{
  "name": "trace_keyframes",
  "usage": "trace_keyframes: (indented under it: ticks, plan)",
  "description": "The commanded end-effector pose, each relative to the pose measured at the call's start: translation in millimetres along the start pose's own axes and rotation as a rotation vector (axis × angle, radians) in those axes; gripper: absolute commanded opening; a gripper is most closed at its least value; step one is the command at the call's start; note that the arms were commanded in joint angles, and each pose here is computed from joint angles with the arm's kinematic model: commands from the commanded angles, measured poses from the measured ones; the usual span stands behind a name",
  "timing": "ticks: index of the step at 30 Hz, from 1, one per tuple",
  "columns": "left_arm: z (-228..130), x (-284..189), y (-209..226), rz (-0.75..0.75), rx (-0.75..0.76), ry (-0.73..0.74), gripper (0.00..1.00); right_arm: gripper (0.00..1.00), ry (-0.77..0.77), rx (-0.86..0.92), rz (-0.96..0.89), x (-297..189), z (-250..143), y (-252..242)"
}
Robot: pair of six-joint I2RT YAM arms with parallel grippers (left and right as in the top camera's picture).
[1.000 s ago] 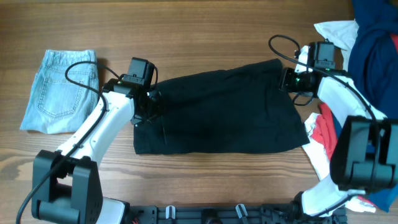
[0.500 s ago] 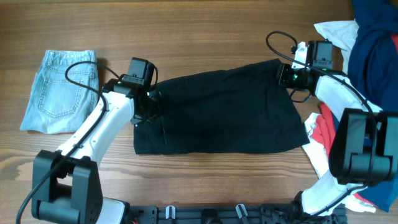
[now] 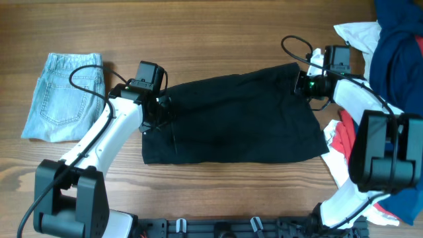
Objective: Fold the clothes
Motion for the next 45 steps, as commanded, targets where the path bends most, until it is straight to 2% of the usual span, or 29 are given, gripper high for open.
trace_keyframes:
  ticks: [1, 6, 19, 21, 24, 26, 28, 33, 37, 41, 43, 45]
  plan:
    - [-1.0, -1.5, -0.7, -0.006, 0.010, -0.001, 0.61, 0.04, -0.193, -0.003, -0.008, -55.9, 34.9, 21.3]
    - [-1.0, -1.5, -0.8, -0.007, 0.010, -0.002, 0.62, 0.04, -0.359, -0.051, 0.020, -84.1, 60.0, 35.4]
    - [0.1, -1.5, -1.5, -0.010, 0.011, -0.008, 0.62, 0.07, -0.441, -0.099, 0.071, -40.6, 79.9, 43.7]
    - [0.0, -1.5, -1.4, -0.010, 0.011, -0.007, 0.62, 0.16, -0.447, -0.110, 0.082, -23.3, 81.1, 44.7]
    - [0.0, -1.5, -1.4, -0.010, 0.011, -0.007, 0.62, 0.42, -0.409, -0.104, 0.081, 3.2, 74.1, 40.9]
    - [0.0, -1.5, -1.4, -0.010, 0.011, -0.007, 0.62, 0.64, -0.374, -0.093, 0.071, 17.4, 67.6, 34.7]
    - [-0.5, -1.5, -1.0, -0.008, 0.010, -0.004, 0.62, 0.99, -0.342, -0.091, 0.057, 21.8, 62.2, 29.5]
    - [-0.6, -1.5, -0.8, -0.007, 0.010, -0.004, 0.61, 1.00, -0.360, -0.064, 0.038, -13.8, 68.6, 24.9]
    - [1.1, -1.7, 1.5, -0.006, 0.001, -0.005, 0.61, 1.00, -0.450, -0.043, 0.024, -87.8, 78.3, 26.1]
    - [5.5, -2.5, 11.2, 0.003, -0.034, -0.002, 0.61, 1.00, -0.390, -0.014, 0.005, -127.6, 54.3, 32.3]
    - [9.1, -3.2, 19.1, 0.010, -0.066, -0.001, 0.69, 1.00, -0.294, 0.010, 0.016, -130.3, 34.4, 33.6]
    - [12.9, -4.1, 24.9, -0.013, -0.103, 0.009, 0.84, 1.00, -0.184, 0.039, 0.044, -125.2, 15.1, 34.3]
Point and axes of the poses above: each gripper's point midway between its finger pads, its own x axis out along the fingers, its own y axis along the line the jaws close on, z = x × y, the point moved 6 cm from there along -x, back along the fingers, and after that the axes turned 3 degrees about x, right-handed, at the moved point
